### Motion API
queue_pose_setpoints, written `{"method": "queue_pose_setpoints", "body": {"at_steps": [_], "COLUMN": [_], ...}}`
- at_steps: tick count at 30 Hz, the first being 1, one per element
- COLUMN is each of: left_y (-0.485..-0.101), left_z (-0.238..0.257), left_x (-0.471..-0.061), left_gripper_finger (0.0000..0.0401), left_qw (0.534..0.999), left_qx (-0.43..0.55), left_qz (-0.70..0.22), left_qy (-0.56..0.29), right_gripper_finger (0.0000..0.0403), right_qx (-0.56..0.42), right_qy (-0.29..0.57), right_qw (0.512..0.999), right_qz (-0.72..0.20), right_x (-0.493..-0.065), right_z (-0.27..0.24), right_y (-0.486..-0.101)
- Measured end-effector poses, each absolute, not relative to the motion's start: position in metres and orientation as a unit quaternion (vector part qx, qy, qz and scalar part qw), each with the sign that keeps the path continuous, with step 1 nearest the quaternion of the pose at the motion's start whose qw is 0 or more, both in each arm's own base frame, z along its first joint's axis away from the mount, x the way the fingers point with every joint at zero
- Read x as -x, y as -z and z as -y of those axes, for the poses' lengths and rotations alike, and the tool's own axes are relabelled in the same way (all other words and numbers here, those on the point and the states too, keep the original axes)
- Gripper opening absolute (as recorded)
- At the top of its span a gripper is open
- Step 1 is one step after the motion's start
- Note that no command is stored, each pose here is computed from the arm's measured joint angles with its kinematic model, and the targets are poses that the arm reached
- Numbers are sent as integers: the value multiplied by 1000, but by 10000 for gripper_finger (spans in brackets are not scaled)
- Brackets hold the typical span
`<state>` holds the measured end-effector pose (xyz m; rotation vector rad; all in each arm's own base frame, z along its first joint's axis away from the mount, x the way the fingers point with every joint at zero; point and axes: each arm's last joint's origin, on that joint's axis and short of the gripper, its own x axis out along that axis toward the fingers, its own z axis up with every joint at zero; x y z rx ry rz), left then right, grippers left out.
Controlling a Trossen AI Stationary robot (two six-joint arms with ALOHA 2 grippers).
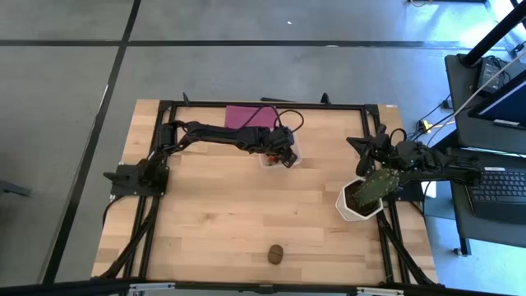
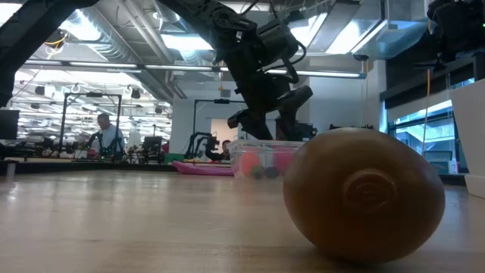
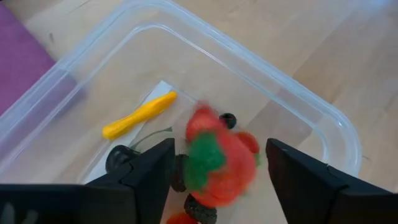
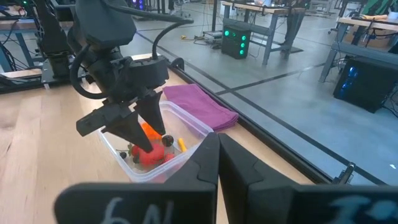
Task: Pick and placing Produce into tupperware
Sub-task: Put the red strawberry into the transparent bin, then put the brown kiwi into the transparent bin
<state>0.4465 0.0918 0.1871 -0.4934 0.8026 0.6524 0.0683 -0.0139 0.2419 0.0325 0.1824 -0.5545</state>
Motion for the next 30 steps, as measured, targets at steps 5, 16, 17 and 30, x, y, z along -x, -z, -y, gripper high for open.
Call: {"method": "queue_pose_setpoints", "body": {"at_steps": [5,16,17,30], "left_y": [-187,-260,-269,-312], "left_z": [-92,-54,-43,87], "left_x": [-446,-433,-430,-400], "left_gripper_finger": [274,282,282,281], "left_qw": [840,917,924,933], "left_qx": [234,143,129,77], "left_qz": [-379,-365,-359,-336], "left_qy": [-309,-69,-34,105], "right_gripper_finger": [9,9,9,9], "right_qx": [-16,-16,-16,-16], "right_qy": [273,273,273,273], "right_qw": [958,958,958,958], "right_qz": [-90,-90,-90,-90], "right_x": [-68,-68,-68,-68], "right_z": [14,14,14,14], "right_y": [-242,-242,-242,-242]}}
